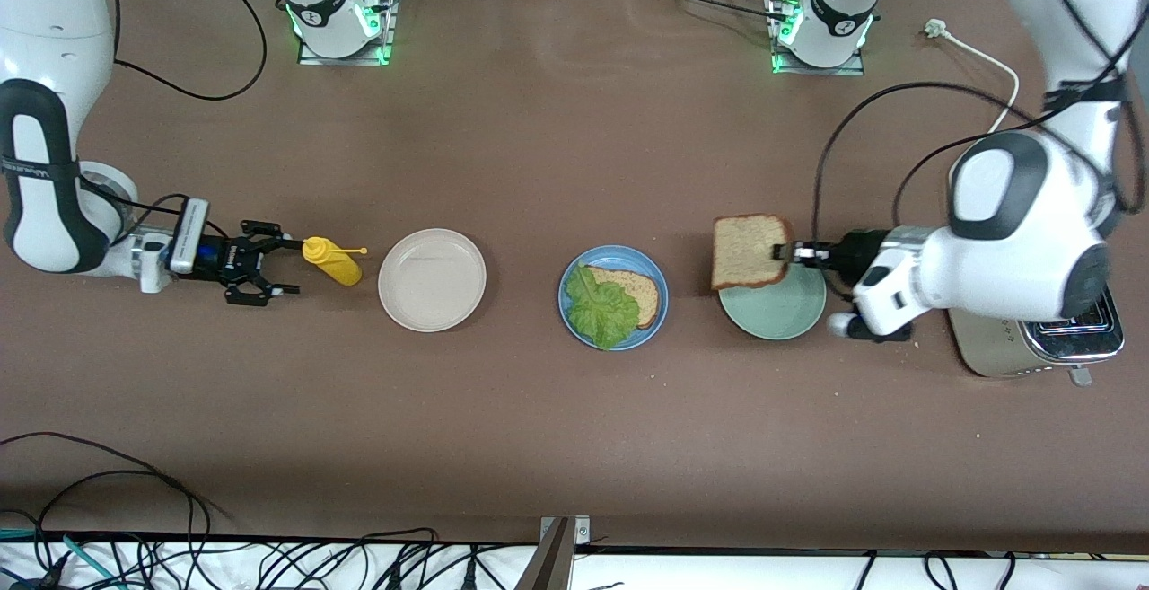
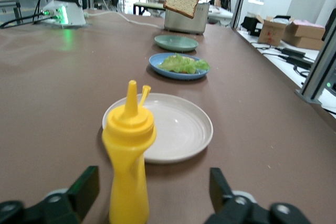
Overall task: Make sandwich in blue plate with both arms
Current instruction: 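Place the bread on the lettuce while the right gripper releases the mustard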
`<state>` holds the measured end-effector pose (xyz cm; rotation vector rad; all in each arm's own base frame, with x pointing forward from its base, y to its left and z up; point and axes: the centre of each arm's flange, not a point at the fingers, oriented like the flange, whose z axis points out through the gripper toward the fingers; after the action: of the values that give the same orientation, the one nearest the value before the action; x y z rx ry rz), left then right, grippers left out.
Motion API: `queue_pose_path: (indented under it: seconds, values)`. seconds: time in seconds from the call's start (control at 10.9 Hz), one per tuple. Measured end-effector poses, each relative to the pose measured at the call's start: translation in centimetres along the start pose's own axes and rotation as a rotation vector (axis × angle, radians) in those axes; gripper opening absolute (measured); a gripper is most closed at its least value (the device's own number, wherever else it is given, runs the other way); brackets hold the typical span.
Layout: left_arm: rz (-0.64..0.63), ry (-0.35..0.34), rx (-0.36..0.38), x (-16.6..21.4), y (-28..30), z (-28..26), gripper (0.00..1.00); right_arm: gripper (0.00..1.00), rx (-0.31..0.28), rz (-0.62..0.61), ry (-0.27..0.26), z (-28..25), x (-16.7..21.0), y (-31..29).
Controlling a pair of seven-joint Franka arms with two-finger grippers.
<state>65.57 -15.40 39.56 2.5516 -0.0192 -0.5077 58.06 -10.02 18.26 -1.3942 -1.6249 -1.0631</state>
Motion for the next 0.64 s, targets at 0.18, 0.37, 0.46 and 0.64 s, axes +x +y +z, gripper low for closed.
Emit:
queue_pose_path:
  seconds: [0.18,0.37,0.46,0.64]
  values:
    - [0.011,0.016,-0.083,2.4,2.9,5.5,0.08,1.0,0.039,0.1,-0.098,-4.3,1.6,-0.3]
    - [0.017,0.048,-0.126,3.7,6.0,10.0,0.08,1.0,0.047,0.236,-0.173,-7.2,4.6,0.0]
    - [0.018,0.076,-0.132,4.3,7.0,11.6,0.08,1.0,0.05,0.309,-0.217,-8.1,6.1,0.2]
    - [0.002,0.126,-0.17,5.4,8.1,14.5,0.08,1.0,0.033,0.467,-0.32,-9.5,9.2,0.9]
